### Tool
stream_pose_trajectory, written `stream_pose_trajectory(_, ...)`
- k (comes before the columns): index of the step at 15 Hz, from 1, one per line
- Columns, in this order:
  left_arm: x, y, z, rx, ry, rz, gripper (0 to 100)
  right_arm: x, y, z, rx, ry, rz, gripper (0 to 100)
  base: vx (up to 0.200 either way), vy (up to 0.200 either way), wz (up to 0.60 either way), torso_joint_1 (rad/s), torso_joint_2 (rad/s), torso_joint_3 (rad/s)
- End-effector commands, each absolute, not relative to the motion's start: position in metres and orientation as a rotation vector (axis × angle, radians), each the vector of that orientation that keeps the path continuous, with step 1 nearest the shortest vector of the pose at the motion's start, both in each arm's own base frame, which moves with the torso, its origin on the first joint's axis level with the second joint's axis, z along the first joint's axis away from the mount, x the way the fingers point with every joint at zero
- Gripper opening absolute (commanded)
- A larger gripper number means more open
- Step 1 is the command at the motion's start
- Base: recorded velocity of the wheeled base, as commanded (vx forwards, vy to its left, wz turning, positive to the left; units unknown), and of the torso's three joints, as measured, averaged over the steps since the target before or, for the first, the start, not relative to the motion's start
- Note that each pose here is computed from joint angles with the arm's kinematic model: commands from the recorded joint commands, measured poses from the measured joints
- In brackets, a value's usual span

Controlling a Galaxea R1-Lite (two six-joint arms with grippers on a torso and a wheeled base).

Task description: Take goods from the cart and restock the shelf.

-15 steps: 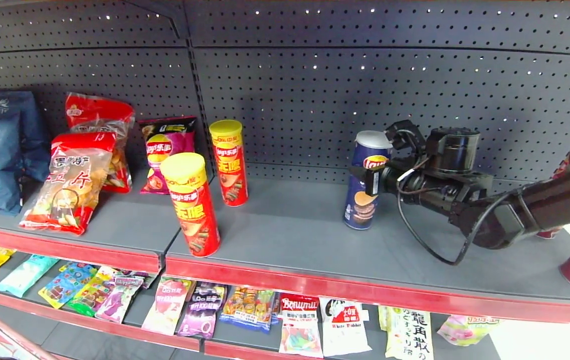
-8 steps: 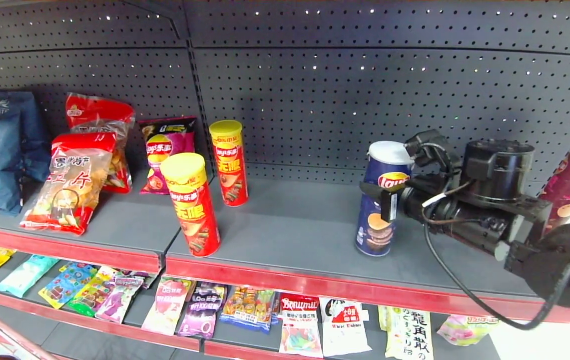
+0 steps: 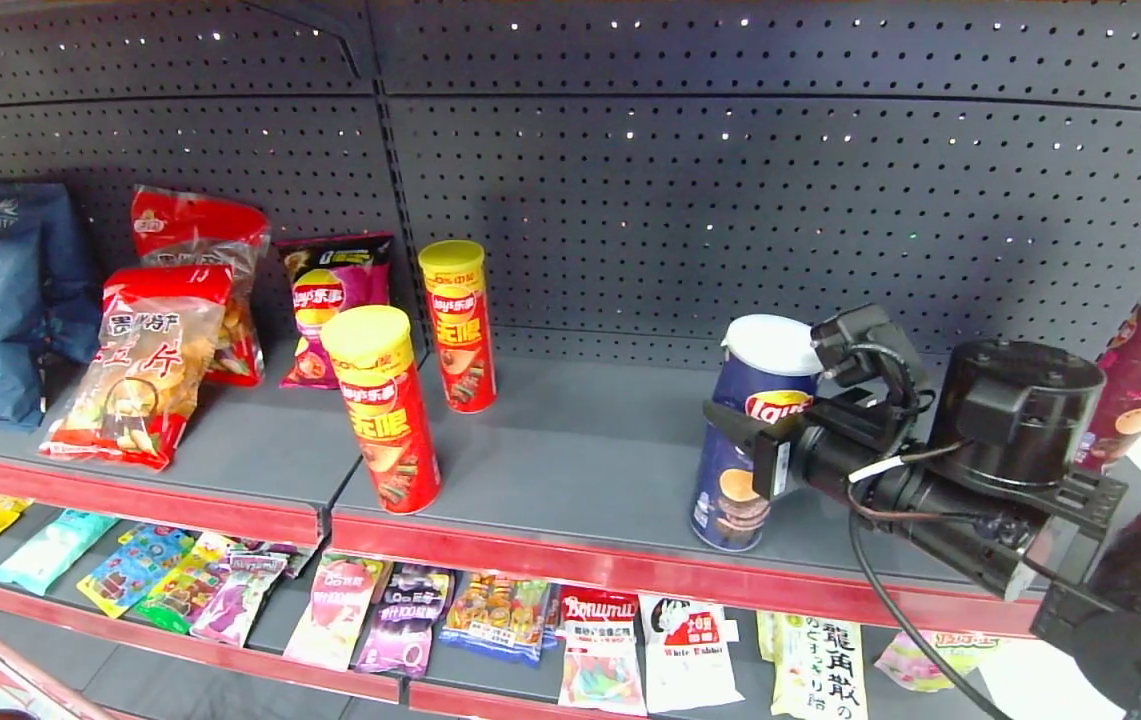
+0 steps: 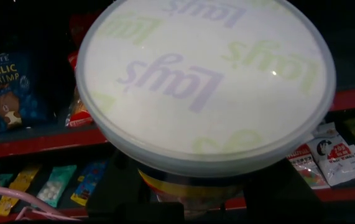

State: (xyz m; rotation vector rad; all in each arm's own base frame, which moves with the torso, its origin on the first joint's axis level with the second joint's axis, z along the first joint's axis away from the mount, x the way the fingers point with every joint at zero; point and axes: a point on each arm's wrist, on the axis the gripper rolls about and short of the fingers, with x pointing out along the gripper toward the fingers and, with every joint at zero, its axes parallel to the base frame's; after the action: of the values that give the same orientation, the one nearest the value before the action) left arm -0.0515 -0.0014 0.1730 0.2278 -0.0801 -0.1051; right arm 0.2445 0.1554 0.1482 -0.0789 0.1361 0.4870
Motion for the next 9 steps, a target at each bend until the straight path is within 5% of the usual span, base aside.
stream_pose_trajectory(1,-0.0518,-0.0014,0.1726,0.228,-0.081,-0.104,0,0.2506,0.1618,0.1405,-0.088,0.156,0.494,0,0.0,0.0,0.0,0.0,0.0,0.0)
stream_pose_trajectory(9,-0.0515,-0.0014,0.1709,0.228,-0.078,-0.106,0,0.2495,0.1617,0.1319,-0.095,0.157,0.497,0,0.0,0.0,0.0,0.0,0.0,0.0)
